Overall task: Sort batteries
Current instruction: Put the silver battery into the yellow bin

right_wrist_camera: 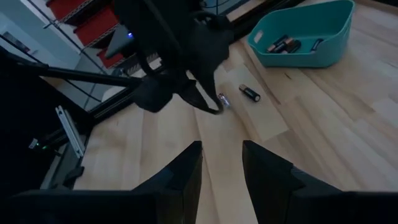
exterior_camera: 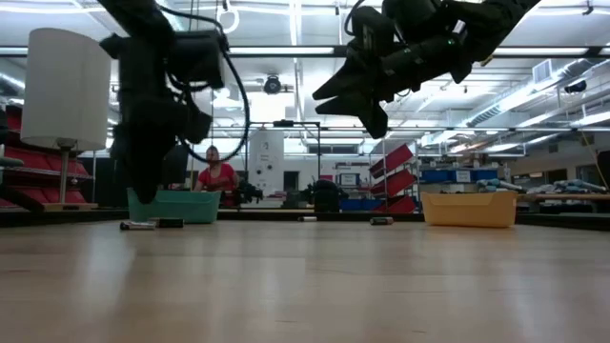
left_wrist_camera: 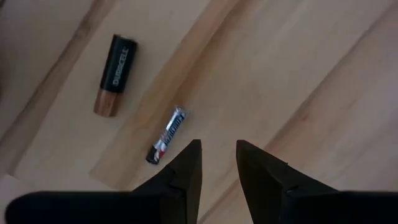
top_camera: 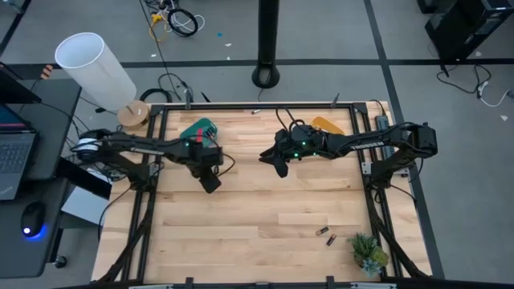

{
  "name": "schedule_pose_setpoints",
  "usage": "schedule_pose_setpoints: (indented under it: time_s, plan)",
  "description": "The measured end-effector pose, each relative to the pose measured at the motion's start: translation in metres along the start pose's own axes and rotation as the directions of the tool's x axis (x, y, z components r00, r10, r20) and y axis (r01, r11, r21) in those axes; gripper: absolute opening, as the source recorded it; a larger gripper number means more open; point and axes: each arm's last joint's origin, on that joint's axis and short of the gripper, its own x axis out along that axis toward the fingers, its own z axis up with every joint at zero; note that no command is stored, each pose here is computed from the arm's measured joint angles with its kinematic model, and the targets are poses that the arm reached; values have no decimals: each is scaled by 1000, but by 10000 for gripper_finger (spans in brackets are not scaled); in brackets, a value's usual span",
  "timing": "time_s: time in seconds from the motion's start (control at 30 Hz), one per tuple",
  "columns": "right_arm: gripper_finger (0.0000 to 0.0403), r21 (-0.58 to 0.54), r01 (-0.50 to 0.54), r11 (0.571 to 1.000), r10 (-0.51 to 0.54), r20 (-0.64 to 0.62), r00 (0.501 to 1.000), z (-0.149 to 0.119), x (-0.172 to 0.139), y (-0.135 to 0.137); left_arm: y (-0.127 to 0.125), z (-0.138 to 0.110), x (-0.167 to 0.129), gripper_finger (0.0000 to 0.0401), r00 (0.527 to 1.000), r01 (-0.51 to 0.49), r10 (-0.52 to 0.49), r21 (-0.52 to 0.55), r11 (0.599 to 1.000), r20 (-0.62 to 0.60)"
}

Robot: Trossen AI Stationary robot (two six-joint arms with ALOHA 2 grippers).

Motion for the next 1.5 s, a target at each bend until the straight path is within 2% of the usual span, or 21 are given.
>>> schedule_pose_setpoints:
  time_s: [0.23, 0.37, 0.87, 1.0, 1.17, 1.33, 1.43, 1.5]
  plan:
    - [123, 5, -1, 1000, 1, 0, 1000, 0, 0, 0, -4, 21, 12, 111, 982, -86, 113, 170, 982, -154]
    - [123, 7, -3, 1000, 3, 0, 1000, 0, 0, 1, -7, 28, 21, 112, 966, -106, 160, 252, 962, -204]
    - [123, 48, -7, 999, 7, -3, 1000, -1, 0, 2, -8, 33, 48, 113, 933, -95, 220, 396, 913, -283]
    - [123, 47, -7, 999, 8, -3, 1000, -1, 0, 2, -9, 33, 51, 95, 936, -87, 225, 442, 893, -270]
    - [123, 42, -8, 999, 8, -4, 1000, -1, 0, 2, -12, 33, 51, 25, 939, -92, 234, 473, 876, -251]
    - [123, 26, -8, 1000, 8, -4, 1000, -1, 0, 2, -16, 33, 49, 27, 946, -124, 252, 488, 864, -205]
    - [123, 22, -6, 1000, 6, -6, 1000, -1, 0, 2, -18, 36, 43, 29, 955, -133, 240, 472, 872, -173]
    - [123, 23, -2, 1000, 2, -14, 1000, -1, 0, 1, -21, 42, 37, 24, 971, -143, 214, 461, 876, -106]
